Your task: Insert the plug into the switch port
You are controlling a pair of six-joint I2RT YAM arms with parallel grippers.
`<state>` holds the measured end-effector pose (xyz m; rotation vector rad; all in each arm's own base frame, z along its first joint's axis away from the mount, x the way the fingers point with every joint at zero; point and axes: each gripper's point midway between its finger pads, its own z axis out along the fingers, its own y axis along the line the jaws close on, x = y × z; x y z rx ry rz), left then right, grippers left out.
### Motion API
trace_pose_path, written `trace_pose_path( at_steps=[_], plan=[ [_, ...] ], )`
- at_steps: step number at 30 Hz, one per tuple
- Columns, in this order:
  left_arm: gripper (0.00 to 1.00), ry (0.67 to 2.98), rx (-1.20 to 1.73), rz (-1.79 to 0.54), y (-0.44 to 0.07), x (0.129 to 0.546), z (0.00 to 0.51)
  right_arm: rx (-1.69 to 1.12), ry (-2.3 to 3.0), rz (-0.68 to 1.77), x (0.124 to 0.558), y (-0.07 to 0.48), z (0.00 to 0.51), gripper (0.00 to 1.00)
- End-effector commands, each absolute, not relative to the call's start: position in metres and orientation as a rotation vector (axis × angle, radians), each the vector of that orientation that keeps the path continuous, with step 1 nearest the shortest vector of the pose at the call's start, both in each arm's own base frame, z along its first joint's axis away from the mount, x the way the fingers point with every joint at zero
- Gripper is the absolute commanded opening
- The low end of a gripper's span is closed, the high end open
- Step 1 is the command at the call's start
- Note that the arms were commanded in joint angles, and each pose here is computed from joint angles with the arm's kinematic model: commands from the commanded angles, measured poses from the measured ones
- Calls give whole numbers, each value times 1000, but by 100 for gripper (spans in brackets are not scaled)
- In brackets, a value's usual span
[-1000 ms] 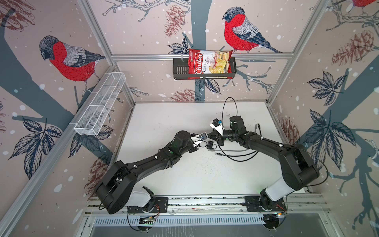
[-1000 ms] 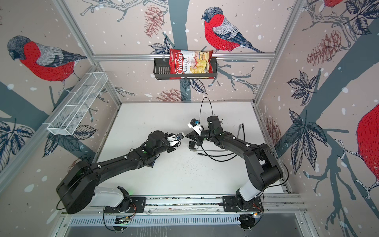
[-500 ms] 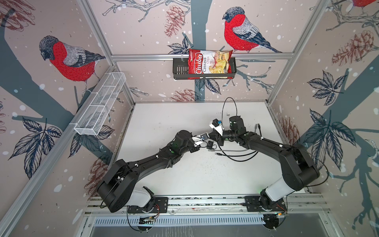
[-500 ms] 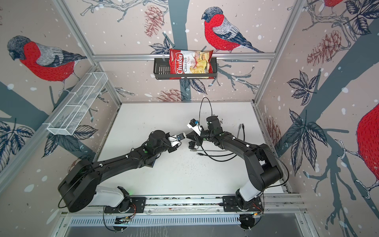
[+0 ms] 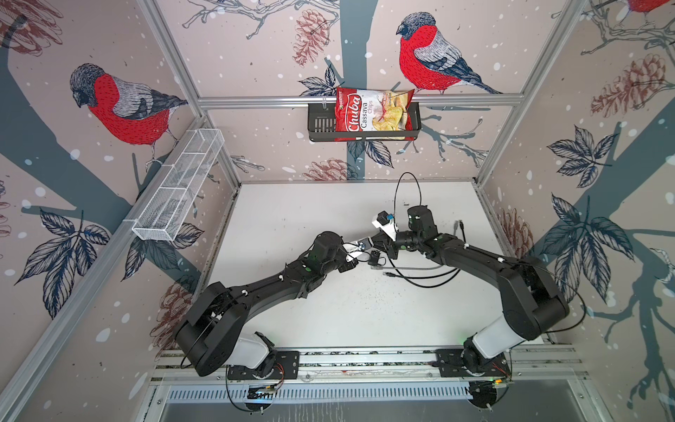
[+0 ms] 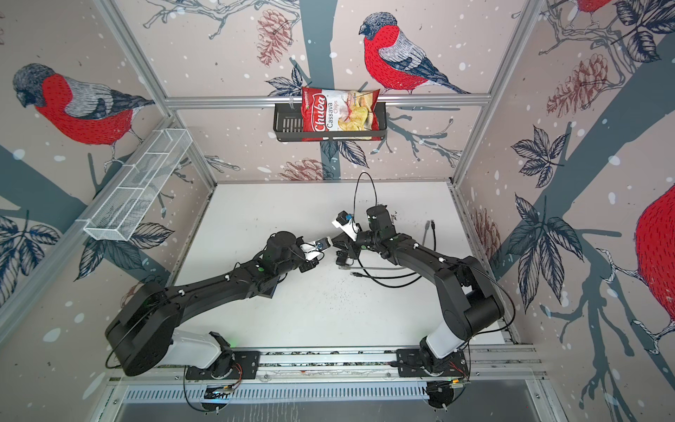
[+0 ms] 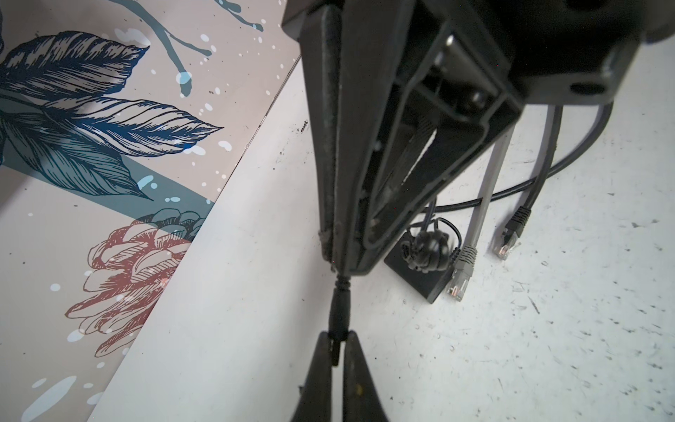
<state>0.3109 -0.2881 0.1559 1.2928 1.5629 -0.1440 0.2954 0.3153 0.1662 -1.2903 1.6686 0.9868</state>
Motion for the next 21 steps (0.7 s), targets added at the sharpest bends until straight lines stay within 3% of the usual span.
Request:
trace_pose_path(
  at_steps=[1, 21],
  plan=[
    [0, 1530, 1287, -157, -293, 312, 164, -1328, 1633, 1036, 286, 320, 169, 13],
    [0, 1517, 1278, -151, -290, 310, 170, -1328, 1627, 1071, 287, 325, 168, 21]
  ],
)
